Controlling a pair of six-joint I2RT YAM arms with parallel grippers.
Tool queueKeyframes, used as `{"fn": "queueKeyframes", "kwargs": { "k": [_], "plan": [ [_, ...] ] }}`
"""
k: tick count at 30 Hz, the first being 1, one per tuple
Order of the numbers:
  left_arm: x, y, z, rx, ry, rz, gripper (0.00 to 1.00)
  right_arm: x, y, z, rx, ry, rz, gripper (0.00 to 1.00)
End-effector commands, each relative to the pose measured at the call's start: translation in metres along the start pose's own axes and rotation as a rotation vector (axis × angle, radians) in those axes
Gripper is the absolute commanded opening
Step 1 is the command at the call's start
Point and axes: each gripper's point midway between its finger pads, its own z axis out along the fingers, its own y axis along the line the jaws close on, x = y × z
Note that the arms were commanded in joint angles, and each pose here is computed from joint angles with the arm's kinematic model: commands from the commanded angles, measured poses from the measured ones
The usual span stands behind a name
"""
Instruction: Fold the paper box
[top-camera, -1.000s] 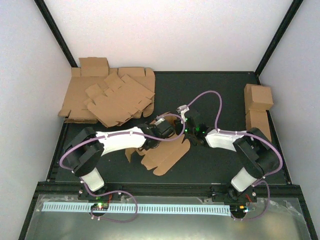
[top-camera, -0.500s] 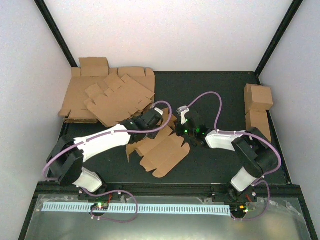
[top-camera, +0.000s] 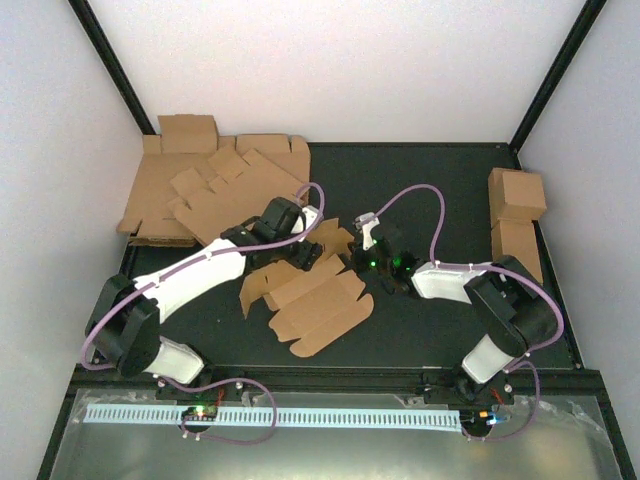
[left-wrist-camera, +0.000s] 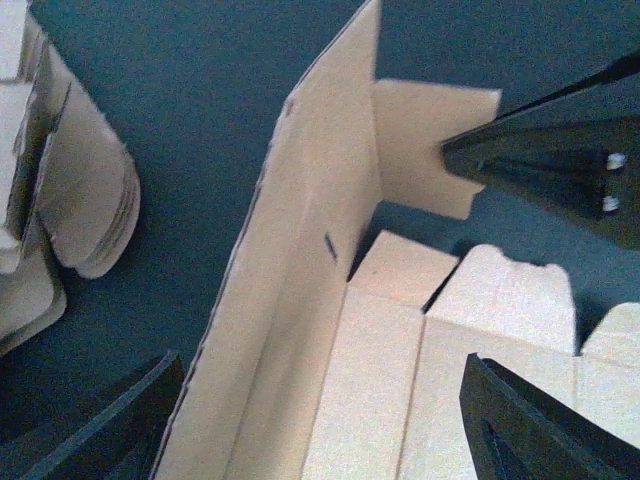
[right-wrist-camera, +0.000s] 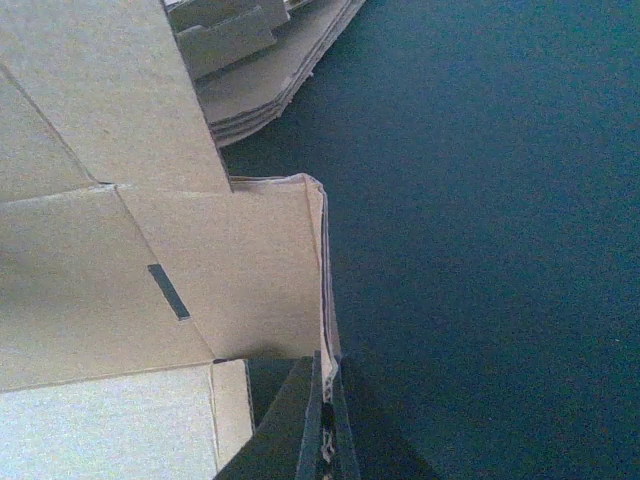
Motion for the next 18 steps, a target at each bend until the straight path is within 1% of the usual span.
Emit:
{"fn": "queueKeyframes", "kwargs": {
  "k": [1, 3, 6, 9, 13, 18],
  "plan": [
    [-0.014, -0.016, -0.003, 0.092, -0.013, 0.051, 0.79, -0.011, 0.007, -0.006, -0.020, -0.045, -0.022, 0.02],
    [-0.006, -0.015, -0.001, 0.080, 0.006, 0.058, 0.79, -0.012, 0.008, -0.007, -0.022, -0.047, -0.021, 0.02],
    [0.003, -0.013, 0.000, 0.012, 0.012, 0.088, 0.78, -0.011, 0.008, -0.008, -0.027, -0.046, -0.020, 0.02],
    [0.011, -0.012, 0.001, -0.088, 0.020, 0.139, 0.75, -0.010, 0.010, -0.011, -0.034, -0.045, -0.016, 0.02],
    [0.020, -0.014, 0.000, -0.208, 0.011, 0.190, 0.69, -0.009, 0.014, -0.015, -0.039, -0.047, -0.022, 0.02],
    [0.027, -0.014, -0.006, -0.333, -0.023, 0.232, 0.70, -0.007, 0.018, -0.019, -0.034, -0.037, -0.024, 0.02]
  ]
}}
